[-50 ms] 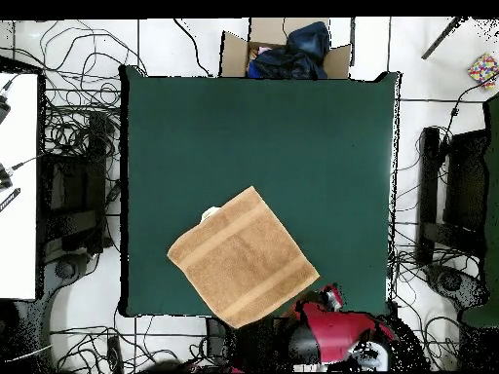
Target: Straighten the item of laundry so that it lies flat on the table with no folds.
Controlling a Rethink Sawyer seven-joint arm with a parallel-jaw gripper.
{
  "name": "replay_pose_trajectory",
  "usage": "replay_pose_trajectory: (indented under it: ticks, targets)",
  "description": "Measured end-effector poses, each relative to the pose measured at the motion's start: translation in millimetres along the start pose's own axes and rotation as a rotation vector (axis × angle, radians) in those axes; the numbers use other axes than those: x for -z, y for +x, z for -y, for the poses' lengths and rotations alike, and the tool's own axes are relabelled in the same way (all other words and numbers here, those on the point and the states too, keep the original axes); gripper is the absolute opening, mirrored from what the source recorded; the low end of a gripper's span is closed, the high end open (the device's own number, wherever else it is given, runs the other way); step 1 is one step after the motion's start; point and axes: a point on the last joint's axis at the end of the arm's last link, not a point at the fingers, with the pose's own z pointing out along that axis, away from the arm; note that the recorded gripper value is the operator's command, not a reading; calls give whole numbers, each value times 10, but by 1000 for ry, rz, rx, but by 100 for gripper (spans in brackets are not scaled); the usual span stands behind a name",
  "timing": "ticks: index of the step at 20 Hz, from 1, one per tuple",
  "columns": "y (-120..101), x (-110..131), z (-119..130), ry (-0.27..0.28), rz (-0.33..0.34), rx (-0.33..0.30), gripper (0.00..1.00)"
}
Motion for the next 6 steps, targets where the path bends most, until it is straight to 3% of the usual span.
replay_pose_trajectory:
  ticks: [6]
  targets:
    - [-23,58,-29,-76,17,-40,100]
